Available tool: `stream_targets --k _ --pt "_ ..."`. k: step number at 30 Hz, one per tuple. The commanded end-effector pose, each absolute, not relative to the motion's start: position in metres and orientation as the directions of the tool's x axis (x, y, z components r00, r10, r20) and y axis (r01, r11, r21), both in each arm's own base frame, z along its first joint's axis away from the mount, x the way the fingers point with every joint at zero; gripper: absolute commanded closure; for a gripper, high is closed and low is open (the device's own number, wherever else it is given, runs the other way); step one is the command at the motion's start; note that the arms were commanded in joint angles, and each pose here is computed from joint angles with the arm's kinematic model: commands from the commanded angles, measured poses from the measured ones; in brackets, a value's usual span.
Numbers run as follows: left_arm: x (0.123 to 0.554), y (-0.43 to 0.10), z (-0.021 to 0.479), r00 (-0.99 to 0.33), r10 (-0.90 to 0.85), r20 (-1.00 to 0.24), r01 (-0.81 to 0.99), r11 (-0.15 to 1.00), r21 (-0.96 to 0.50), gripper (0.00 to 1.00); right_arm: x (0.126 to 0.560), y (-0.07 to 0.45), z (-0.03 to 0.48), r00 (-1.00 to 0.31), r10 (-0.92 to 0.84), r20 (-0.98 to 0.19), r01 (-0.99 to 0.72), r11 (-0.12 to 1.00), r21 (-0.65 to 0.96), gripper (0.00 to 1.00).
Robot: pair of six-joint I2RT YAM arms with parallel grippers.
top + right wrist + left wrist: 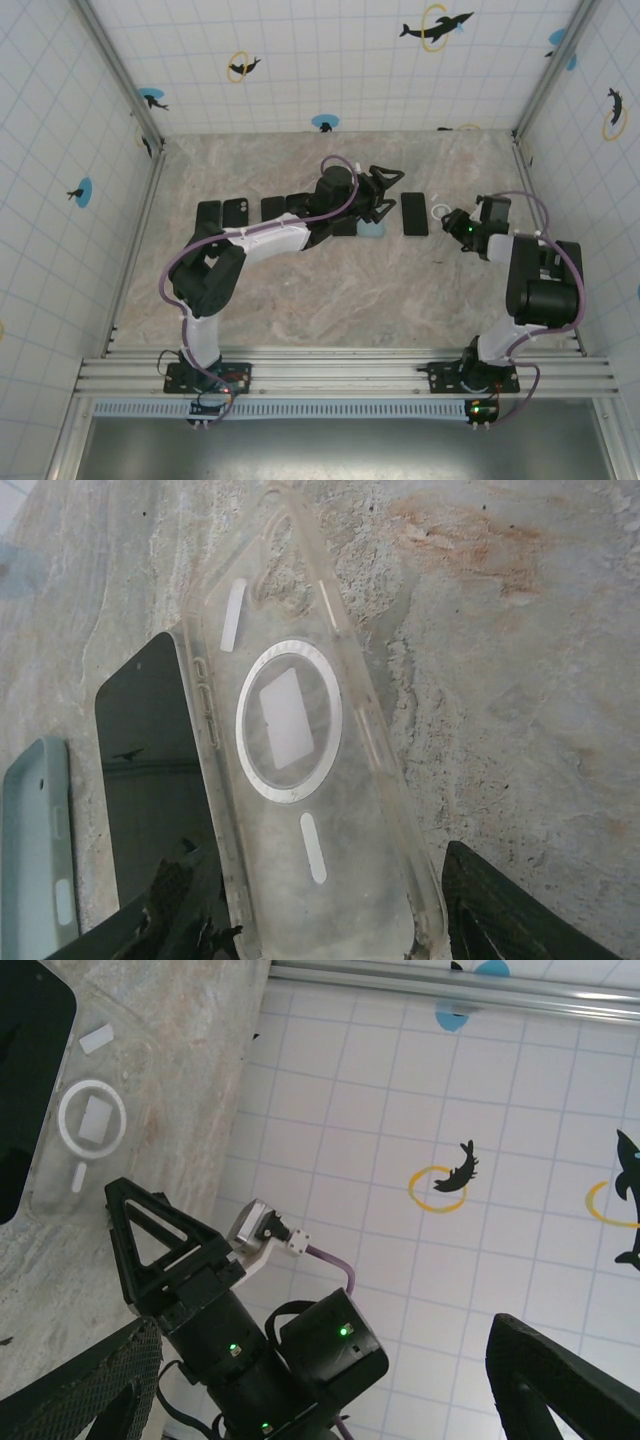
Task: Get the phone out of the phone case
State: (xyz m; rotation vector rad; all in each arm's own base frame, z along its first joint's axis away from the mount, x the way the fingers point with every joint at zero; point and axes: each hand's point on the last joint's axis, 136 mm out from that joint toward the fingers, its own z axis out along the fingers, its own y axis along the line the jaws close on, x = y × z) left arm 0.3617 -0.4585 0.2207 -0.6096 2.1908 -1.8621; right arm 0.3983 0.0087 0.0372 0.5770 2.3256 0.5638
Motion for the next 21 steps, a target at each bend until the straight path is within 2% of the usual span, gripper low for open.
stream_targets --k 1,8,11,16,21 --pt "0.363 -0.454 0.221 -0.898 -0.429 0.093 -0.164 0.13 -0.978 0.14 0.4 0.002 0.05 -0.683 0.498 -0.534 0.234 0.842 0.485 0.38" --pt "0.363 -0.443 0.218 -0.904 -0.425 0.03 -0.128 0.205 -0.97 0.13 0.405 -0.004 0.068 -0.684 0.447 -0.577 0.21 0.878 0.431 0.3" --pt "0.365 -0.432 0.221 -0.916 -0.392 -0.092 -0.035 0.306 -0.951 0.12 0.414 0.003 0.094 -0.669 0.396 -0.63 0.128 0.895 0.427 0.25" --pt "0.371 -0.399 0.208 -0.921 -0.286 -0.264 0.089 0.506 -0.858 0.04 0.418 0.041 0.137 -0.671 0.273 -0.689 -0.065 0.905 0.421 0.14" --pt "0.378 -0.351 0.199 -0.885 -0.201 -0.419 0.224 0.606 -0.763 0.03 0.415 0.067 0.172 -0.621 0.152 -0.769 -0.213 0.911 0.353 0.03"
